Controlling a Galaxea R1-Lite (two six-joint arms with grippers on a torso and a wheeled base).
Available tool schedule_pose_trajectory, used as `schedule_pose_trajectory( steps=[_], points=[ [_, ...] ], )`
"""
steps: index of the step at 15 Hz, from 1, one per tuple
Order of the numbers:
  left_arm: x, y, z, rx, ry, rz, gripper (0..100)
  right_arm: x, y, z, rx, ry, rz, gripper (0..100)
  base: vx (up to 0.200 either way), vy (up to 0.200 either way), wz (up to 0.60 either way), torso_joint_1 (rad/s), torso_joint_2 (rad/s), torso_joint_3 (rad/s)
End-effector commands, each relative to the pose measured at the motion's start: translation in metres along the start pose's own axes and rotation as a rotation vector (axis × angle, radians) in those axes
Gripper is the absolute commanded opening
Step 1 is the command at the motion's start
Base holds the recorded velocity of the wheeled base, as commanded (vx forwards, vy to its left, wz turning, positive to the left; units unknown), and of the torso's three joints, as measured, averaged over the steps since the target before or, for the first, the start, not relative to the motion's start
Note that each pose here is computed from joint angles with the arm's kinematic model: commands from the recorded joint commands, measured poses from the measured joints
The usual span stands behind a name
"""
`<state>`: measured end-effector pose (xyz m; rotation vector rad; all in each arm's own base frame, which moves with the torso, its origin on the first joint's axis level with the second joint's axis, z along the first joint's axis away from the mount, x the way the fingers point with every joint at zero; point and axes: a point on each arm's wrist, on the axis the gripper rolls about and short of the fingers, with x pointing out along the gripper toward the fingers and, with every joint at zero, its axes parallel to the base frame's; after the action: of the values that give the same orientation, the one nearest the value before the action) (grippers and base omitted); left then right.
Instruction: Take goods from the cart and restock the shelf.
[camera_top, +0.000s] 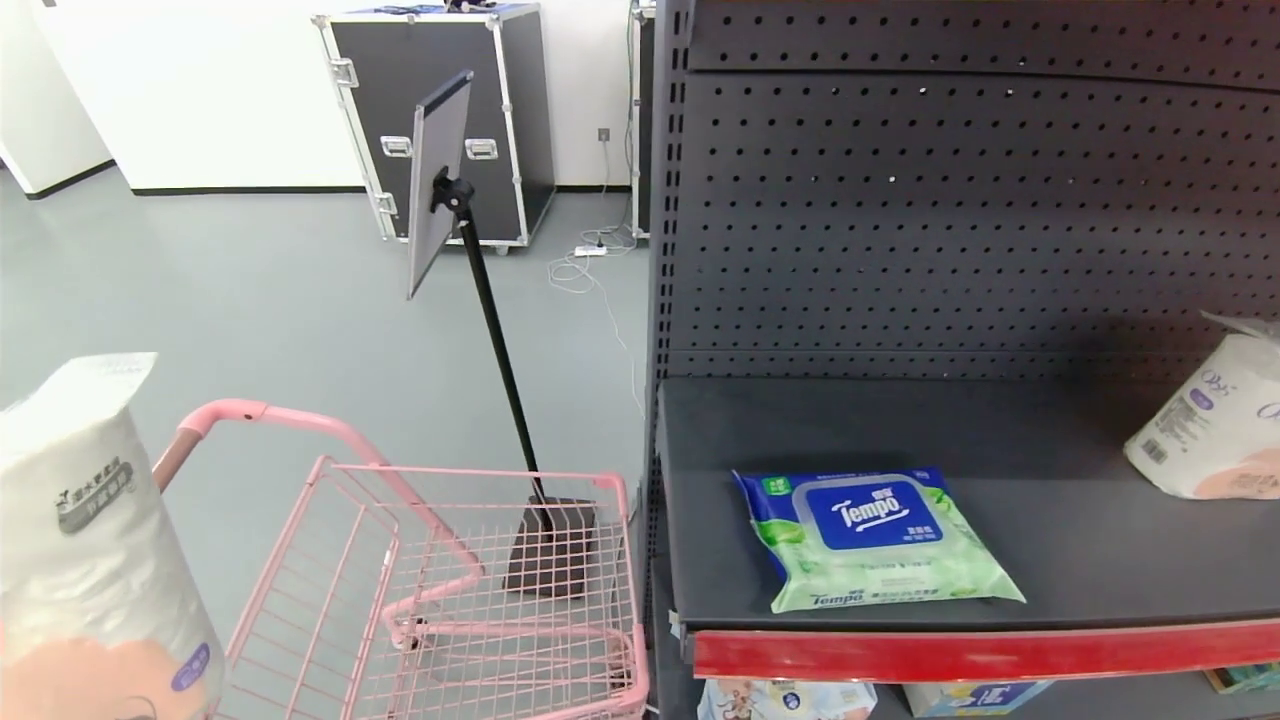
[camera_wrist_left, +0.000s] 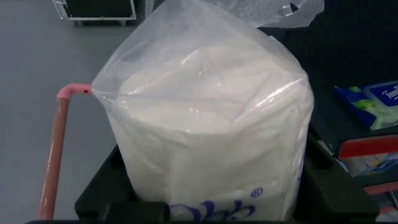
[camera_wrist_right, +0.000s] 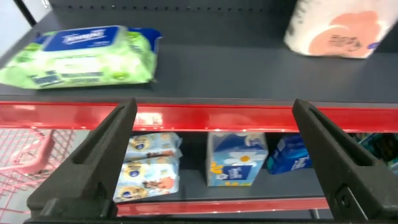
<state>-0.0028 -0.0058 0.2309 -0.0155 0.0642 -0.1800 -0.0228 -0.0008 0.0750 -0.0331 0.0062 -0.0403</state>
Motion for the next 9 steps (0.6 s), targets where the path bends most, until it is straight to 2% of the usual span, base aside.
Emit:
schedule_pose_trajectory(
  steps=[1,9],
  points=[
    [0.001,0.000,0.000,0.000,0.003,0.001,0,0.000,0.000,0.000,-0.001,0.001,0.001,100,0.000,-0.200,0.00,-0.002,0.00,0.002],
    [0.011,0.003,0.000,0.013,0.010,0.001,0,0.000,0.000,0.000,-0.001,0.001,0.002,100,0.000,-0.200,0.00,0.004,0.00,0.002]
  ],
)
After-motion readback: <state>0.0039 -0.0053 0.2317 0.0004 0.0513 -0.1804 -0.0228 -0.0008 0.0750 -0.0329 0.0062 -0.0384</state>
